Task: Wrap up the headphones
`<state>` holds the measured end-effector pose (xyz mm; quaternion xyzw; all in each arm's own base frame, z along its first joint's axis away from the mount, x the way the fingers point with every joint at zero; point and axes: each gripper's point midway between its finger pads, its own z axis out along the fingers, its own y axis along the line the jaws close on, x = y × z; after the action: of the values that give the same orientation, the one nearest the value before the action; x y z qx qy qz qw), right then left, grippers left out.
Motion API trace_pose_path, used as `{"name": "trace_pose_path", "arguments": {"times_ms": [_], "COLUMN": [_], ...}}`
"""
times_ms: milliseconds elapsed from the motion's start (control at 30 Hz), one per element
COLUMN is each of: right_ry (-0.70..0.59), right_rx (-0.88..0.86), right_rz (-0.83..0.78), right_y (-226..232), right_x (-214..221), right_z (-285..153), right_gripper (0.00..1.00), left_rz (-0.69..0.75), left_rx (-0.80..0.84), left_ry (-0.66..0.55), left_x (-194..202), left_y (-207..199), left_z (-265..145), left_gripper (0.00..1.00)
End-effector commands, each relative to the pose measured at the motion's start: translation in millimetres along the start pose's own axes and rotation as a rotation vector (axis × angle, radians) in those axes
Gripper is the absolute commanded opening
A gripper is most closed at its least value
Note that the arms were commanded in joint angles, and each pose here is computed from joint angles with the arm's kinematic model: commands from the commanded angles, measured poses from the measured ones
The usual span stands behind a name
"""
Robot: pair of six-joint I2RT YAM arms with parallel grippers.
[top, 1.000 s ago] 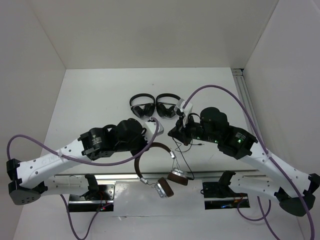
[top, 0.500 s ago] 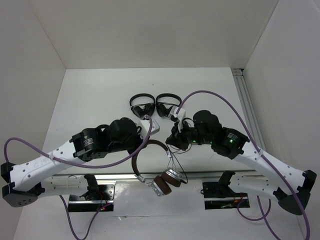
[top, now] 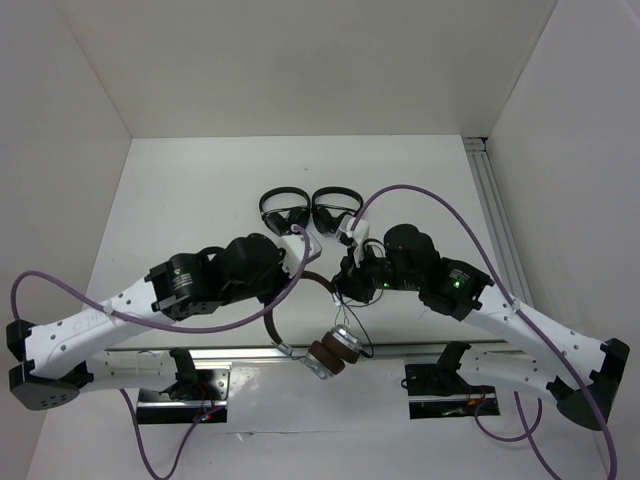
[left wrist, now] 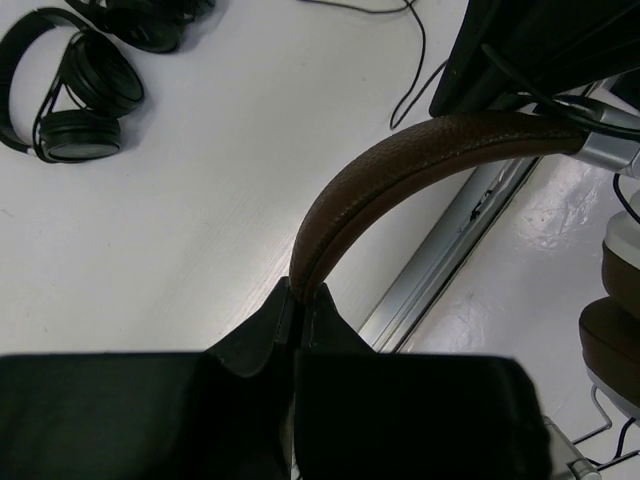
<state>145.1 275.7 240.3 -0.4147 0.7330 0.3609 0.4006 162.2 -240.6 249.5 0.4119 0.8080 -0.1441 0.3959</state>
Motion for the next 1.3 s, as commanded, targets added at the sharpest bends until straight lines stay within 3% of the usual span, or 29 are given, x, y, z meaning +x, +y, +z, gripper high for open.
{"name": "trace_pose_path", "arguments": {"times_ms": [0, 200, 600, 667, 1100, 1267], "right_ry": [-0.077, -0.077, -0.123, -0.124, -0.142, -0.179], "right_rx": [-0.029, -0.030, 0.021, 0.021, -0.001, -0.040], "right_rz": [-0.021, -0.012, -0.012, -0.013, 0.008, 0.010], "right_y": [7.6, 7.4, 0.0, 0.3, 2.3, 7.7], "right_x": [-19.0, -17.2, -25.7, -23.8, -22.9, -26.3], "right_z": [-2.6, -1.2, -5.0, -6.4, 0.8, 5.5], "right_gripper": [0.19, 0.19, 0.19, 0.14, 0.09, 0.14], "left_rz": [-0.075, -0.086, -0.066, -0.071, -0.172, -0.230], "left_rx": [0.005, 0.074, 0.073, 0.053, 0.071, 0.090], "left_ry": [-0.264, -0.365, -0.260, -0.270, -0.462, -0.531], "left_x": [-55.2, -67.5, -60.5, -62.9, -92.4, -100.7], "left_y": [6.1, 0.1, -6.2, -2.5, 4.9, 5.1], "left_z": [-36.4, -63.9, -37.7, -37.7, -85.5, -97.4], "left_gripper": [0.00, 0.00, 0.00, 0.00, 0.00, 0.00]}}
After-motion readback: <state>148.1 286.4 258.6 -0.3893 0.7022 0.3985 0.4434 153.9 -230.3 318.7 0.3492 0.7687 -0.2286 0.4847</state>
